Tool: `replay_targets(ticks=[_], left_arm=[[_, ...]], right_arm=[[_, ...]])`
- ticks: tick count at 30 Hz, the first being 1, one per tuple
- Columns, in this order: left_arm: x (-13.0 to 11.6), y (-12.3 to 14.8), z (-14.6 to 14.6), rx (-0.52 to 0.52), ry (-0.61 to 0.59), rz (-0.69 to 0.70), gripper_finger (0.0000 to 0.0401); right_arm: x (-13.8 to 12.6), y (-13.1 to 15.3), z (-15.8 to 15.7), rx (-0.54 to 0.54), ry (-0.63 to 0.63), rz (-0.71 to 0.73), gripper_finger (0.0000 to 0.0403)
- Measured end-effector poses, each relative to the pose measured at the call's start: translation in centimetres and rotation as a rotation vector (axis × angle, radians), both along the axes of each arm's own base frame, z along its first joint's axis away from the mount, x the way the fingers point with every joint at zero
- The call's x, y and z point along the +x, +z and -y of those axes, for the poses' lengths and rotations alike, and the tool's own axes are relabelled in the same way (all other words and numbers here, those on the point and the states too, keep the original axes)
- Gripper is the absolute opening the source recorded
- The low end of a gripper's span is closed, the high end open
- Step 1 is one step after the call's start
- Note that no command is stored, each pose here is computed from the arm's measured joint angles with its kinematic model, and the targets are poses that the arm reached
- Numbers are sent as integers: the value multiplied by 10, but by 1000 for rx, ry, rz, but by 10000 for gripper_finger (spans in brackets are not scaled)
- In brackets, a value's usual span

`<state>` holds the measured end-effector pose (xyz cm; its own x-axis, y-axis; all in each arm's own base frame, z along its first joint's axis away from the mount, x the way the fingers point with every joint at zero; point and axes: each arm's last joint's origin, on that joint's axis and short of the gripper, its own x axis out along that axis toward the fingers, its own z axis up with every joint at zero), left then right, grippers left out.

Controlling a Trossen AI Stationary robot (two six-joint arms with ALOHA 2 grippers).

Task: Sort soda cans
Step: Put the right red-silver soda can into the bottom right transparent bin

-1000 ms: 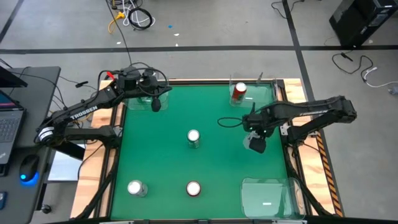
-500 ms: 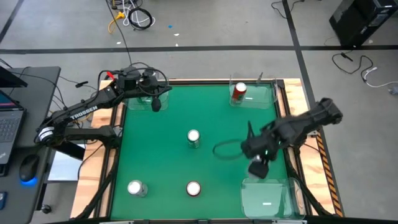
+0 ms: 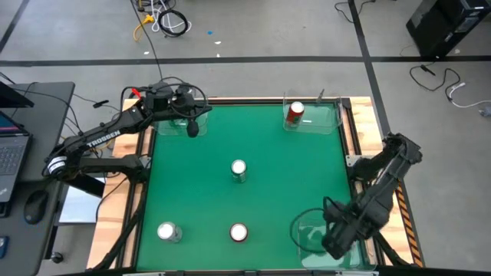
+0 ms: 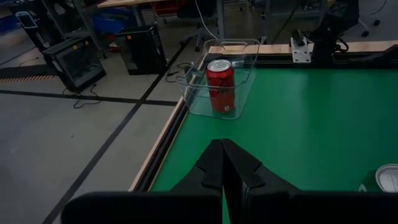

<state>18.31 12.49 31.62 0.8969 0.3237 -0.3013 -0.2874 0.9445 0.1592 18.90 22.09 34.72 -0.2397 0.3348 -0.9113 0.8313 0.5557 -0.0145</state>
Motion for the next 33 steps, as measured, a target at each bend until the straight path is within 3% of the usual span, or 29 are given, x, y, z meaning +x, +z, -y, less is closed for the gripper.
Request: replay_targets(ticks=[9, 17, 33], left_arm=[[0, 0, 0, -3, 0, 0, 1], [0, 0, 0, -3, 0, 0, 1], [0, 0, 0, -10, 2, 2, 1]], right_arm=[[-12, -45, -16, -135, -6, 47, 285], [-32, -96, -27, -124, 118, 10, 285], [-59, -125, -34, -130, 212, -2, 285]])
